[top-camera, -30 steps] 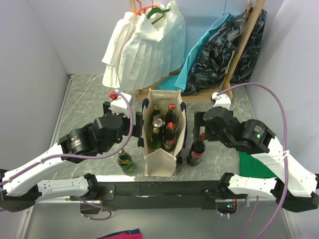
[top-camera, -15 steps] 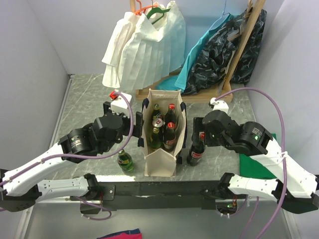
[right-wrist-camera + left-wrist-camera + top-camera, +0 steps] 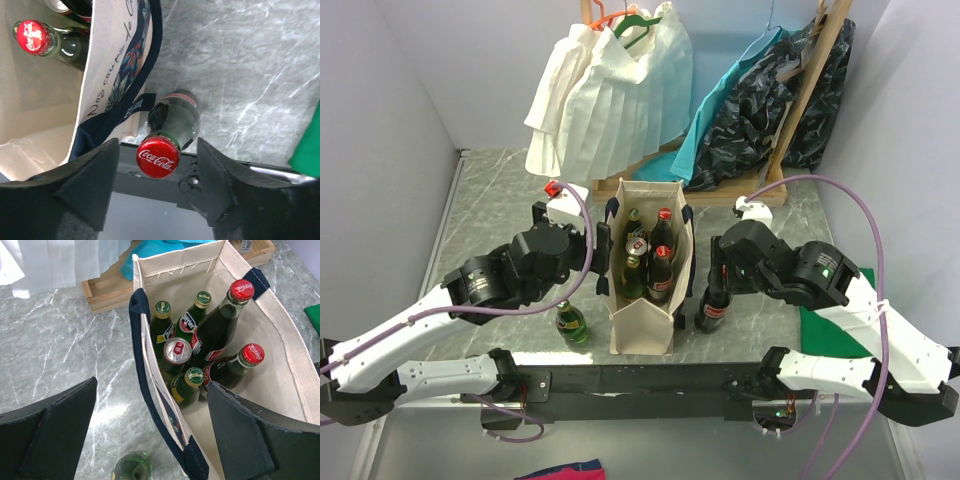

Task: Place the beverage into the canvas bag
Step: Pick up the drink from the center of the board.

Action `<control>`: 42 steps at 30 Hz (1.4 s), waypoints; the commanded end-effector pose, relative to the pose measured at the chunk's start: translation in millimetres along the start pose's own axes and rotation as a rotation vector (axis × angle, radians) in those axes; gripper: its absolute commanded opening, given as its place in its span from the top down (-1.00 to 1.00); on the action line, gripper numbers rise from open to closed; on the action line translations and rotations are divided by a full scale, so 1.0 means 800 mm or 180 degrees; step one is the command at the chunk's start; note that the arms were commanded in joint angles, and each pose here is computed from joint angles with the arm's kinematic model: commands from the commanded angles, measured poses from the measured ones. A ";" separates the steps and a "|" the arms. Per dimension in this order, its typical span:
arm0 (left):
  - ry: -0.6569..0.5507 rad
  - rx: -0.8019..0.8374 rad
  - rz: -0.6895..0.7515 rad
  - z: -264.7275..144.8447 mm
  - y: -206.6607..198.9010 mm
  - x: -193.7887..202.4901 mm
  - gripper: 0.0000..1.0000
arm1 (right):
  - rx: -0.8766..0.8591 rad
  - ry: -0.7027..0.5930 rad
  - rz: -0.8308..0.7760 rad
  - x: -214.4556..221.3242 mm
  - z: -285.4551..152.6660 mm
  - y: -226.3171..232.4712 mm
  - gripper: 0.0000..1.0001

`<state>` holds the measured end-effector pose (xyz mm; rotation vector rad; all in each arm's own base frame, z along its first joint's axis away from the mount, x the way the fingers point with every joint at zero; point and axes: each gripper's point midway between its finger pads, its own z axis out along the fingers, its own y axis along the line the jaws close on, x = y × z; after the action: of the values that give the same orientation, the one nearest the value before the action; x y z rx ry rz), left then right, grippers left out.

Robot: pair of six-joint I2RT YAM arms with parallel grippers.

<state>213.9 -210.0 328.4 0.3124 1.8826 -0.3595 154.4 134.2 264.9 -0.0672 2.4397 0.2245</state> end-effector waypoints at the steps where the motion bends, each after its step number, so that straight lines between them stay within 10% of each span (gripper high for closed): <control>1: -0.0146 0.0133 -0.0094 -0.002 -0.008 -0.025 -0.93 | -0.0045 0.0008 0.0036 0.002 0.002 0.003 -0.34; 29: -0.0180 0.0118 -0.0148 -0.005 0.008 -0.027 -0.93 | 0.0054 -0.0050 0.0121 -0.002 0.012 0.002 0.12; 42: -0.0176 0.0117 -0.0151 -0.004 0.008 -0.026 -0.93 | 0.0098 -0.0074 0.0135 -0.003 0.011 -0.002 1.00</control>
<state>220.6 -203.0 336.0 0.2834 1.8716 -0.4006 157.4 130.5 254.8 -0.0505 2.4469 0.1740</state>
